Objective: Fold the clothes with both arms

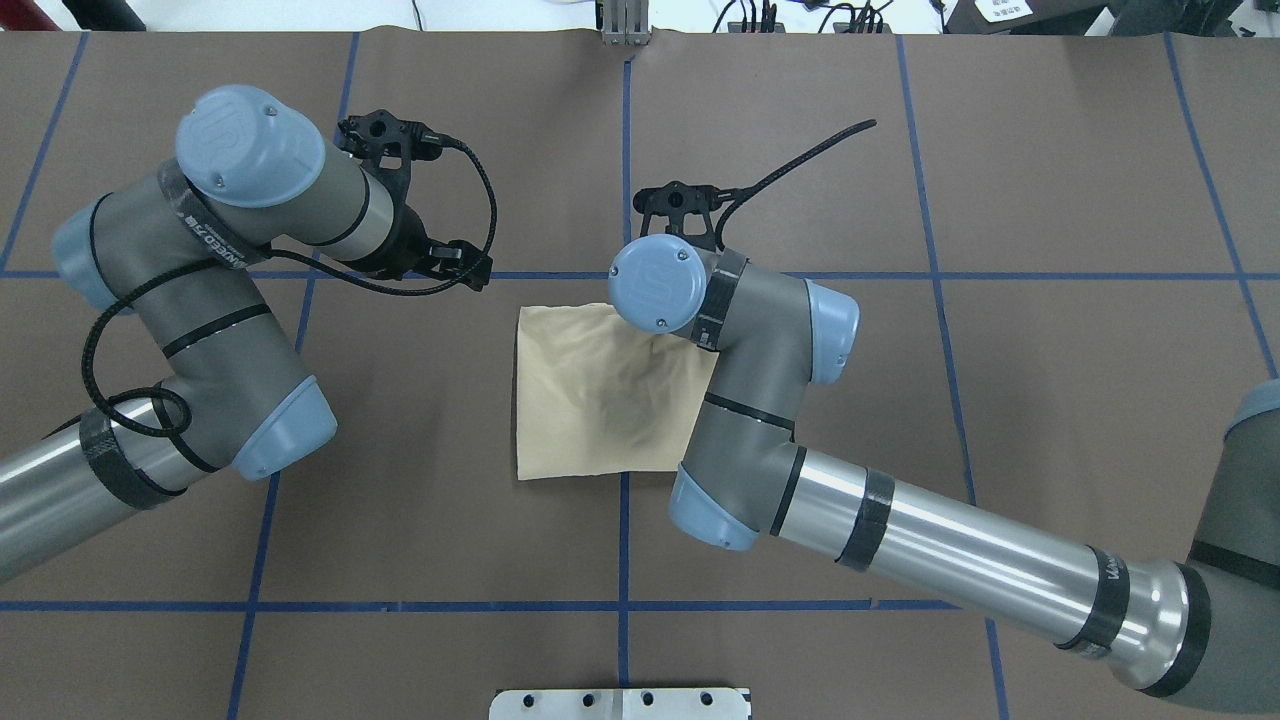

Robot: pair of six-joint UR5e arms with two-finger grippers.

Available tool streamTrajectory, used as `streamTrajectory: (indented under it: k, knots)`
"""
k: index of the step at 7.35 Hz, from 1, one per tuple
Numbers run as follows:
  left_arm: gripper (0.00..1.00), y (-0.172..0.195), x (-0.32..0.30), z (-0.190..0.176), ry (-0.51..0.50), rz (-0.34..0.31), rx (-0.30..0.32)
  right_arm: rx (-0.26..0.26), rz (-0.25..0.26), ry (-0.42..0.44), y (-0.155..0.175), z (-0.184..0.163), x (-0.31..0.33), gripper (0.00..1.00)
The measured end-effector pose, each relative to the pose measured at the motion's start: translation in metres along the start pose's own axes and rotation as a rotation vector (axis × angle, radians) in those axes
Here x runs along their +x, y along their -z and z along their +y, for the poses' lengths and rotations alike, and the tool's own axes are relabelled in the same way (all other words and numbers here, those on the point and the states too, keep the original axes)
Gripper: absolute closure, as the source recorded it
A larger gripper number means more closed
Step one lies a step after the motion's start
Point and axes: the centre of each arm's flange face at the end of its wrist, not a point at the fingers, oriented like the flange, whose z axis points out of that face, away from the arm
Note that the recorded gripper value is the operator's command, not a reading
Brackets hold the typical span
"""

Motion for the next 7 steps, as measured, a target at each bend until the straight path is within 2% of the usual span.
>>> streamTrajectory:
  k: [1, 4, 7]
  knots:
    - [0.0, 0.0, 0.0, 0.0, 0.0, -0.001, -0.001, -0.009, -0.015, 0.028, -0.002, -0.02, 0.012, 0.0]
    - [0.0, 0.001, 0.0, 0.0, 0.0, 0.0, 0.0, -0.15, -0.106, 0.029, 0.005, -0.068, 0.05, 0.0]
    - [0.0, 0.021, -0.018, 0.013, -0.01, 0.001, -0.007, -0.254, -0.175, 0.003, 0.012, -0.082, 0.132, 0.0]
